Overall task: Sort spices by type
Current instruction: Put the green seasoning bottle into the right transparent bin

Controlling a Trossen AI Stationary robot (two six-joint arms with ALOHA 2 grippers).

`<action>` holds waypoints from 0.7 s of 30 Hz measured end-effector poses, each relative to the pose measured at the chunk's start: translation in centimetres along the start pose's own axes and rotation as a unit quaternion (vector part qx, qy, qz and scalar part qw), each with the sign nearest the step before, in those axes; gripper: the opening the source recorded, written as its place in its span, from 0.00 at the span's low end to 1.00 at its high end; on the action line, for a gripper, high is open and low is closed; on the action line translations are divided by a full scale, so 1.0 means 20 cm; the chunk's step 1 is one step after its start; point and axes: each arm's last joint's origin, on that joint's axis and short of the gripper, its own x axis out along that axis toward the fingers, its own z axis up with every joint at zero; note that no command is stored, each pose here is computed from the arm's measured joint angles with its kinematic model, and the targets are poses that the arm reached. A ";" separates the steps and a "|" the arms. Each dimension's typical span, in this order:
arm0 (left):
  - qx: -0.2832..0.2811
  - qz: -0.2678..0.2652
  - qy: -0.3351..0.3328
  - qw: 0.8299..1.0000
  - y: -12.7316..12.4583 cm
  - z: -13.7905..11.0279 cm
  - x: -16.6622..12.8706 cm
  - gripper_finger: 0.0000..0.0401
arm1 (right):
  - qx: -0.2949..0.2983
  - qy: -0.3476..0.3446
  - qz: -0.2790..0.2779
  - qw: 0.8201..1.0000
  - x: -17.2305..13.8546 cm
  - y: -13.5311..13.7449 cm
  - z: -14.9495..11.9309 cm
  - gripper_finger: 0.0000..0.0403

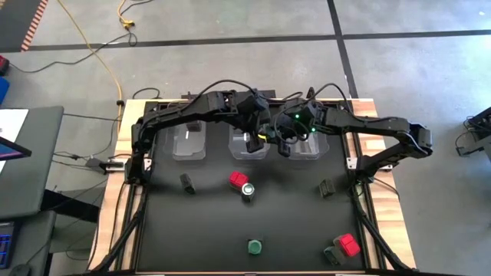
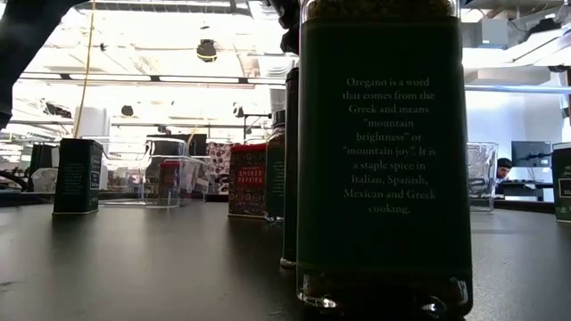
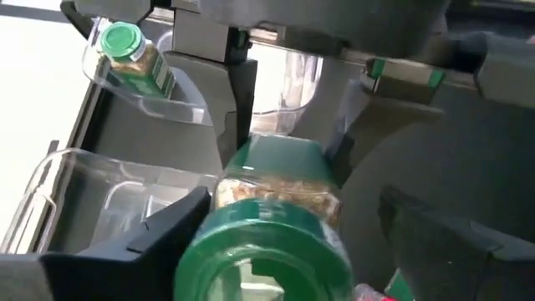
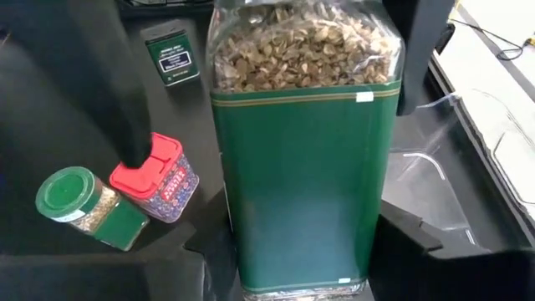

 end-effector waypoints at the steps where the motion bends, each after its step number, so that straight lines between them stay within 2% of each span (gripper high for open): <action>1: 0.000 0.000 0.000 1.000 0.00 0.00 0.00 0.82 | 0.004 0.000 0.000 1.000 0.00 0.00 0.00 0.54; 7: 0.004 0.005 0.001 1.000 -0.02 0.00 0.00 0.84 | 0.006 0.001 0.000 1.000 0.00 0.00 0.00 0.54; 12: 0.010 0.034 0.002 0.999 -0.03 0.00 0.00 0.93 | 0.016 0.008 0.000 1.000 -0.03 0.00 -0.01 0.54; 16: -0.005 0.037 0.001 0.999 -0.04 0.00 0.00 0.96 | 0.027 0.019 -0.013 0.999 -0.13 -0.02 -0.02 0.54; 21: -0.035 0.049 -0.001 0.998 0.03 -0.01 -0.10 0.96 | 0.037 0.036 -0.054 0.997 -0.32 -0.02 -0.05 0.54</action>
